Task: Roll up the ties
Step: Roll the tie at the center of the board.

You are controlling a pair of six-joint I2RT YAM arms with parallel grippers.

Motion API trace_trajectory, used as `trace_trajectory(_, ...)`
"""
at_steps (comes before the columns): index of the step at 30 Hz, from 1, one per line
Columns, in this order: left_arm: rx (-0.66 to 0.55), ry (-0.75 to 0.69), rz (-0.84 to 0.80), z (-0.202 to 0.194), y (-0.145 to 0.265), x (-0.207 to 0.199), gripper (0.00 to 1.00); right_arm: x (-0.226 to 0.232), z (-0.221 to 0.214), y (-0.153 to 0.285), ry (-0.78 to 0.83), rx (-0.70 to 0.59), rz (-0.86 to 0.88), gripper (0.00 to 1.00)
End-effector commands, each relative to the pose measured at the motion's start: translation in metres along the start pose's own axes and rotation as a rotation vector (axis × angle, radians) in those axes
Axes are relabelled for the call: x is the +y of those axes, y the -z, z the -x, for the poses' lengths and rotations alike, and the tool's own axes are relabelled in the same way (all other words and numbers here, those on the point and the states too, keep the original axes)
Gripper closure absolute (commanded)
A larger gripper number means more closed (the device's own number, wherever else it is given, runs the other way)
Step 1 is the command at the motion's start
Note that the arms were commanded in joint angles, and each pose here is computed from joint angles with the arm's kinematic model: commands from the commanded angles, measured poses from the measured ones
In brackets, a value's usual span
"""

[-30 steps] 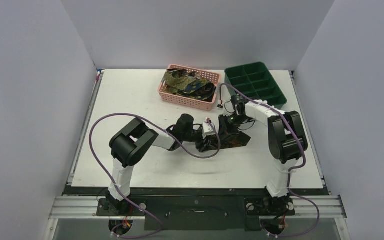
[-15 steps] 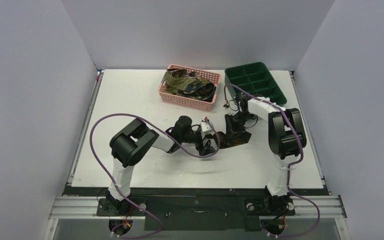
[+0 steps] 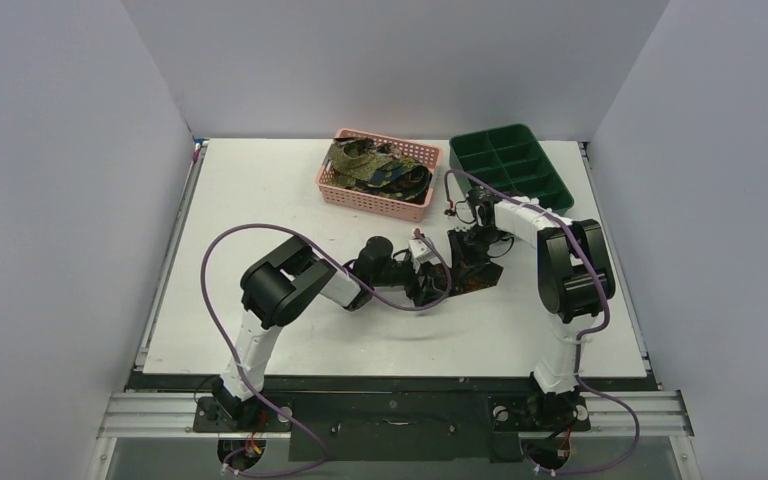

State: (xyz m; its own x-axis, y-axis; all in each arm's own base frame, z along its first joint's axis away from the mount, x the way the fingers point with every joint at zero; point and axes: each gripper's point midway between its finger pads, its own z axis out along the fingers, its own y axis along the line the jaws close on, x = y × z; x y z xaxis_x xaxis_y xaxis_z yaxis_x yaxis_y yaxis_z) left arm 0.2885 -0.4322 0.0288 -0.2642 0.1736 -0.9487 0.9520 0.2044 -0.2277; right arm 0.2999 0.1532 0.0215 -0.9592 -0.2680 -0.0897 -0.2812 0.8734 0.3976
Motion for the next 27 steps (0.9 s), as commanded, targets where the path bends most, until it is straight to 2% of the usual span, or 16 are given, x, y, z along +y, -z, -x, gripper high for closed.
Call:
trace_trajectory(1, -0.042, 0.01, -0.001, 0.005, -0.012, 0.0, 0.34, -0.035, -0.006, -0.028, 0.026, 0.024, -0.16, 1.0)
trace_trajectory(5, -0.027, -0.014, -0.002, 0.001, -0.014, 0.003, 0.45, -0.024, -0.005, -0.035, -0.003, 0.025, -0.102, 1.0)
trace_trajectory(10, 0.052, -0.08, 0.032, -0.015, -0.008, 0.012, 0.7, -0.006, 0.001, -0.031, -0.015, -0.002, -0.002, 1.0)
trace_trajectory(12, 0.107, -0.103, 0.044, -0.024, 0.001, 0.014, 0.76, -0.004, 0.004, -0.018, -0.02, -0.024, 0.038, 0.86)
trace_trajectory(13, 0.13, -0.109, 0.047, -0.027, 0.006, 0.013, 0.78, -0.008, 0.008, -0.005, -0.033, -0.053, 0.048, 0.75)
trace_trajectory(14, 0.178, -0.11, 0.053, -0.038, 0.013, 0.014, 0.81, -0.007, 0.006, 0.003, -0.036, -0.056, 0.074, 0.71)
trace_trajectory(17, 0.242, -0.126, 0.054, -0.05, 0.029, 0.01, 0.84, -0.011, 0.006, 0.035, -0.063, -0.115, 0.125, 0.53)
trace_trajectory(21, 0.305, -0.135, 0.061, -0.06, 0.034, 0.007, 0.86, 0.013, 0.003, 0.055, -0.038, -0.137, 0.223, 0.45)
trace_trajectory(27, 0.328, -0.138, 0.05, -0.061, 0.031, 0.003, 0.86, 0.05, 0.005, 0.047, -0.01, -0.121, 0.293, 0.42)
